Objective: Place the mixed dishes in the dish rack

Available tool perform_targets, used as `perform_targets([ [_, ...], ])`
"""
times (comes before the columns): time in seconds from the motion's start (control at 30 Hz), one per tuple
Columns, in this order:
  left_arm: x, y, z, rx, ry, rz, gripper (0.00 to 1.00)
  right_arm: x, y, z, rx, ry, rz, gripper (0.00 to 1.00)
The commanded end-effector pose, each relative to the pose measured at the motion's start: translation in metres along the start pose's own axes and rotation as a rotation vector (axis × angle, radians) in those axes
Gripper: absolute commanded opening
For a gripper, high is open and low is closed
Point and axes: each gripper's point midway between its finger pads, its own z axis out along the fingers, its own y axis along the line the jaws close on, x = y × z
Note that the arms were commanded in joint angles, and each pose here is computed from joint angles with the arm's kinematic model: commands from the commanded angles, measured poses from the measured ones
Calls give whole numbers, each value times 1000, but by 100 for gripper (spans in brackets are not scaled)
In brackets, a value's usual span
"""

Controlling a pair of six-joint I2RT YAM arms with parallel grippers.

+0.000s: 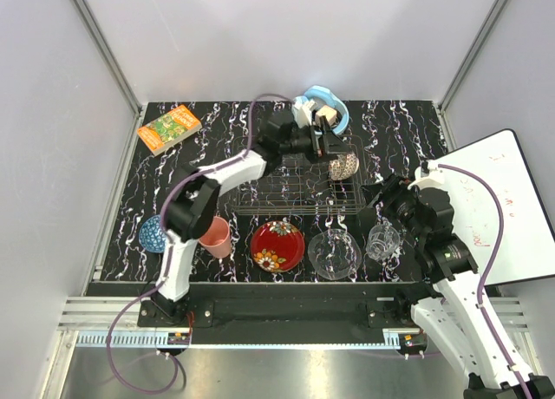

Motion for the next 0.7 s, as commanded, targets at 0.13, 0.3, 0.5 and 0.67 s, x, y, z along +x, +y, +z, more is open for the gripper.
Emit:
perform_targets([
  [0.13, -8, -64, -117, -283, 79, 520, 99, -8, 5, -6, -15, -28, -37, 78],
  [0.3, -39, -48, -228, -754, 78, 876, 99, -3, -6, -14, 29, -17, -49, 78],
  [0.5, -30, -37, -370, -837, -27, 667, 99, 3, -14, -23, 59, -8, -45, 78],
  [0.67, 20, 9, -449, -1004, 60, 710, 97, 3, -11, -24, 51, 4, -45, 78],
])
